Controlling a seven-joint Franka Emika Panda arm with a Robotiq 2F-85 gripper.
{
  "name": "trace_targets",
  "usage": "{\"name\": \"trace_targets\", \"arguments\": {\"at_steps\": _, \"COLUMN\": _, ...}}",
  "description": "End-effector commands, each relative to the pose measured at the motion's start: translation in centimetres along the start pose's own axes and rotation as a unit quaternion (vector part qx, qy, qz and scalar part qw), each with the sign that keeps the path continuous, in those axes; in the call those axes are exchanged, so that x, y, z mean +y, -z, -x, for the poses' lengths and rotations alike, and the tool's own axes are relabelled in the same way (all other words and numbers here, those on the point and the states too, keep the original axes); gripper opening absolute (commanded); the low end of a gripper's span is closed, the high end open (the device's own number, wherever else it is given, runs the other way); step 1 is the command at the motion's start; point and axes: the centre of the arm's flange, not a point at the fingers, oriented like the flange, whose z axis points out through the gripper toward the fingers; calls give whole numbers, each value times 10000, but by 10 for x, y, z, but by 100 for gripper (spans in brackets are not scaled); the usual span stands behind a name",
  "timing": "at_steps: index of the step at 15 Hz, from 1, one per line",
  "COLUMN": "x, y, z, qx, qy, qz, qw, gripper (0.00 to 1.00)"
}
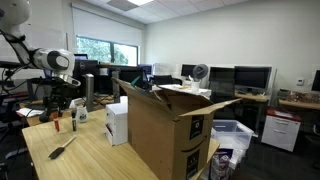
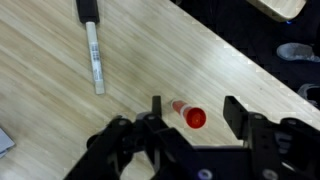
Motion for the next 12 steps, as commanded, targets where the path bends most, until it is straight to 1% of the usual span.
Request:
{"name": "trace_targets", "arguments": {"at_steps": 1, "x": -1, "y": -1, "z": 9, "qx": 120, "qy": 143, "qz": -82, "qw": 9998, "gripper": 95}}
{"name": "trace_targets", "arguments": {"at_steps": 2, "x": -3, "y": 4, "z": 11, "qx": 183, "qy": 172, "qz": -67, "qw": 9997, "gripper": 99}}
{"name": "trace_targets", "arguments": {"at_steps": 4, "x": -7, "y": 11, "z": 12, "qx": 278, "qy": 221, "qz": -55, "qw": 9994, "gripper": 100}}
{"name": "trace_targets", "arguments": {"at_steps": 7, "x": -13, "y": 23, "z": 13, "qx": 438, "qy": 321, "qz": -5, "qw": 9985, "gripper": 100}}
{"name": "trace_targets", "arguments": {"at_steps": 12, "x": -28, "y": 43, "z": 7, "qx": 852, "qy": 474, "qz": 53, "qw": 9952, "gripper": 100}}
